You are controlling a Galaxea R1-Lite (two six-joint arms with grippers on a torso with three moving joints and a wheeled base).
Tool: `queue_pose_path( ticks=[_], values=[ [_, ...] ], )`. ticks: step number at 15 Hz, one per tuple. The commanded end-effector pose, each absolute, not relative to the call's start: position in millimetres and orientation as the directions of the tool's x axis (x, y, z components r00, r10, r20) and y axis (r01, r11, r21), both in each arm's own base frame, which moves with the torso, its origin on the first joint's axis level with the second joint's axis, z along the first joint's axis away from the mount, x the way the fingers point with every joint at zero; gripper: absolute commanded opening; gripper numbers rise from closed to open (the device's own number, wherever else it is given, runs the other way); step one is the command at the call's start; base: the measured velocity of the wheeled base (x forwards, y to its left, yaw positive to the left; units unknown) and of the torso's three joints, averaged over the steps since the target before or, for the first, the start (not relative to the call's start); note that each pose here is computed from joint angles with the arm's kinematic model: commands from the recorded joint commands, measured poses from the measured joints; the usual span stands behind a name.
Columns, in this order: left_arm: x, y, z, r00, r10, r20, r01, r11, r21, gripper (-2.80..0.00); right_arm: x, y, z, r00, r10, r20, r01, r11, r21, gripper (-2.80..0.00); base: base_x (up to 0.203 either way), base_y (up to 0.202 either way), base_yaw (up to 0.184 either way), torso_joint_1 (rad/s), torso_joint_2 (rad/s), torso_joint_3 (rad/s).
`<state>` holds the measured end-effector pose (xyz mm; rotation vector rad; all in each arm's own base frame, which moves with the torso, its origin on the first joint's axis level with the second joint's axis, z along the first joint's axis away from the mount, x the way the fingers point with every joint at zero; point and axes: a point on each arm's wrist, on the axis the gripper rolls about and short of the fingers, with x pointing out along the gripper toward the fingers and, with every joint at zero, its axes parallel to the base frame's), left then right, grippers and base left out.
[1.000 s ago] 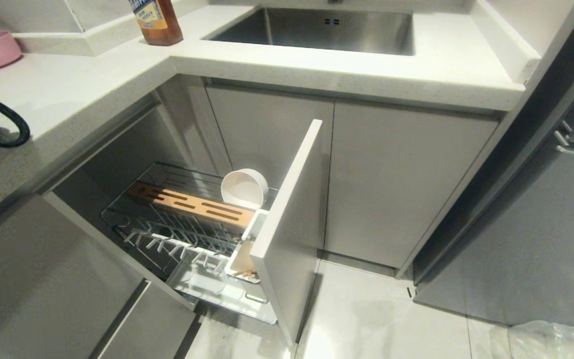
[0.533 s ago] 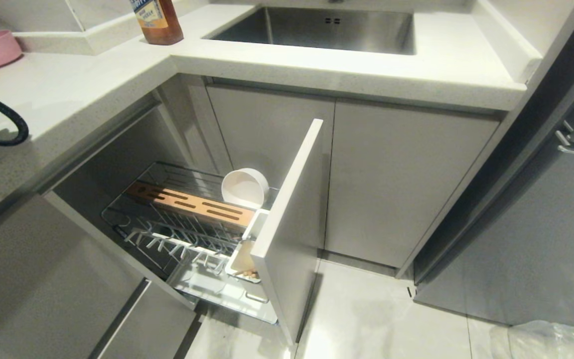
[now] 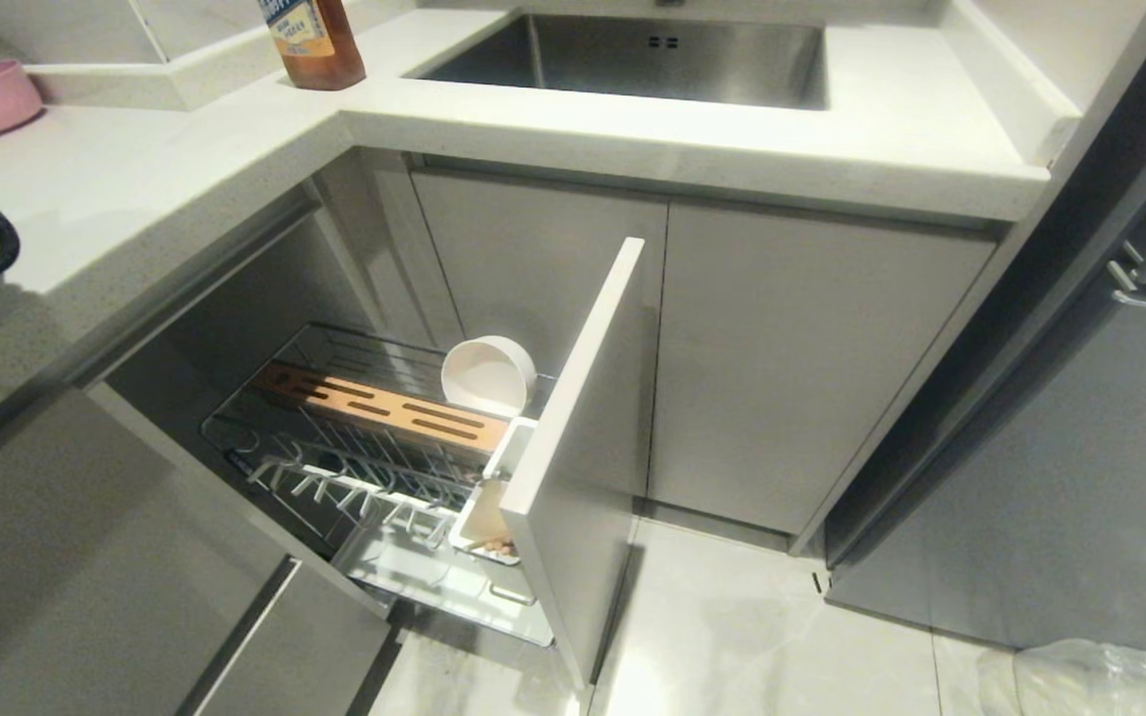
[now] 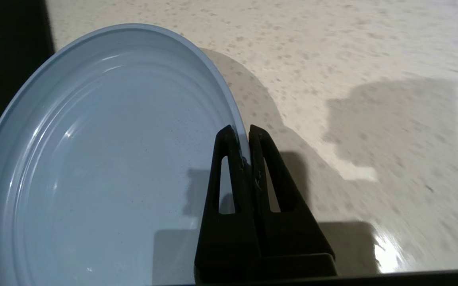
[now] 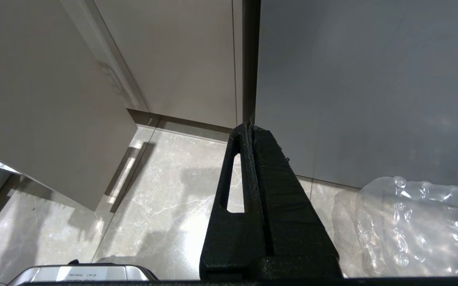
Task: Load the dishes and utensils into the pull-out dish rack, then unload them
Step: Pick up the plate and place it in the cupboard
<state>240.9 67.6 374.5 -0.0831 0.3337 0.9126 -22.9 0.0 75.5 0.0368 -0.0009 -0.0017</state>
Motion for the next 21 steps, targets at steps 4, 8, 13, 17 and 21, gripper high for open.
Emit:
queue_pose_path(
  ticks=[4, 8, 13, 17, 21],
  values=[
    [196.3, 46.1, 417.2, 0.688, 0.703, -0.179, -0.725, 0.654, -0.215, -2.8, -22.8, 0.0, 75.5, 1.0, -0.002, 0.0, 0.002, 0.999, 0.037, -2.8, 0.0, 0.0, 0.0, 0.0, 0.0, 0.0],
    [161.0, 23.2, 434.7, 0.794, 0.599, -0.103, -0.594, 0.729, -0.341, -2.8, -22.8, 0.0, 75.5, 1.0, -0.002, 0.0, 0.002, 0.999, 0.037, -2.8, 0.0, 0.0, 0.0, 0.0, 0.0, 0.0],
    [140.4, -22.4, 436.3, 0.959, 0.273, -0.072, -0.276, 0.854, -0.441, -2.8, -22.8, 0.0, 75.5, 1.0, -0.002, 0.0, 0.002, 0.999, 0.037, -2.8, 0.0, 0.0, 0.0, 0.0, 0.0, 0.0],
    [134.3, -49.8, 435.4, 0.996, 0.081, 0.034, -0.052, 0.853, -0.519, -2.8, -22.8, 0.0, 75.5, 1.0, -0.002, 0.0, 0.002, 0.999, 0.037, -2.8, 0.0, 0.0, 0.0, 0.0, 0.0, 0.0],
    [131.9, -58.7, 446.5, 0.989, 0.027, 0.143, 0.065, 0.798, -0.6, -2.8, -22.8, 0.0, 75.5, 1.0, -0.002, 0.0, 0.002, 0.999, 0.037, -2.8, 0.0, 0.0, 0.0, 0.0, 0.0, 0.0]
  ],
)
